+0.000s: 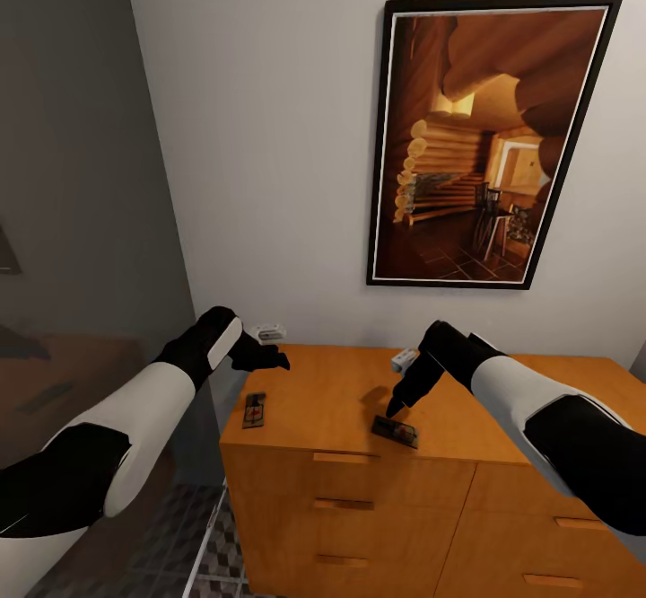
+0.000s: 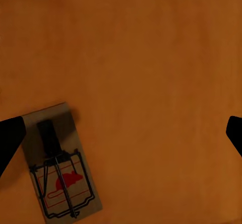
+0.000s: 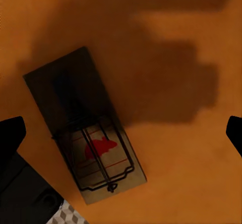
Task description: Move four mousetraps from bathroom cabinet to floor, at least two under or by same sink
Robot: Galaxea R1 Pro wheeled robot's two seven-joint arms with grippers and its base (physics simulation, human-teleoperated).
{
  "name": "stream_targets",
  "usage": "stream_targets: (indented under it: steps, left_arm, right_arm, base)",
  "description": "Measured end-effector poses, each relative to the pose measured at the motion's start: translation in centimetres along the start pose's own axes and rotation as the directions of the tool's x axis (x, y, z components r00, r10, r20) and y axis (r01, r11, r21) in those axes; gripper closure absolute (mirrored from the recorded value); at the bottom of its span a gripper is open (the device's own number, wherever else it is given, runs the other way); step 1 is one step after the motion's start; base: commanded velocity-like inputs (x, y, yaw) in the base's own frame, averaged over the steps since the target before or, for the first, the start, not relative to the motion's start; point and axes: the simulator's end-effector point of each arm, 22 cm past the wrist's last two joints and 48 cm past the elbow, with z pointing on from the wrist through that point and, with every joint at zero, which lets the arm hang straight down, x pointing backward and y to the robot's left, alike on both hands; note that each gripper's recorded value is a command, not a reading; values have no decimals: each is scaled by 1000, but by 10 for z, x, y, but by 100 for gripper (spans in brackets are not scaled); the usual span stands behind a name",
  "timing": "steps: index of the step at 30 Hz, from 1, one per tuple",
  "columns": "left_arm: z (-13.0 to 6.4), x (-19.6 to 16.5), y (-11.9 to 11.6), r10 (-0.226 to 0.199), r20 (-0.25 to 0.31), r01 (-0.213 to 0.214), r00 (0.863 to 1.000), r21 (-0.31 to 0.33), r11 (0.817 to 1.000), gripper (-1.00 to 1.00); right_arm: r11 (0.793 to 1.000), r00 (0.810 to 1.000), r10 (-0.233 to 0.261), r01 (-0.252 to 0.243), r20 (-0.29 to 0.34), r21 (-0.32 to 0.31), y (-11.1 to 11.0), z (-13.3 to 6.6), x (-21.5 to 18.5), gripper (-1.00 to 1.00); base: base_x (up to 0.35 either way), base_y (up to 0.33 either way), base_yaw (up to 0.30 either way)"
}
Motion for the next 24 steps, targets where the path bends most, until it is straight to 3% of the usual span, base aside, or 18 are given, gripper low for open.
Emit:
stream_targets:
  steps: [15,24]
  left_arm:
    - [0,-1,0,1,3,-1,1000,0,1000,-100]
    - [0,0,0,0,2,0,1000,0,1000,-100]
  right_arm:
    - [999,999,-36,37,10,-31,29,8,-19,-100]
    - [998,1000,-27,27,-11,-51,34,18,-9,-100]
  base:
    - [0,0,0]
    - [0,0,0]
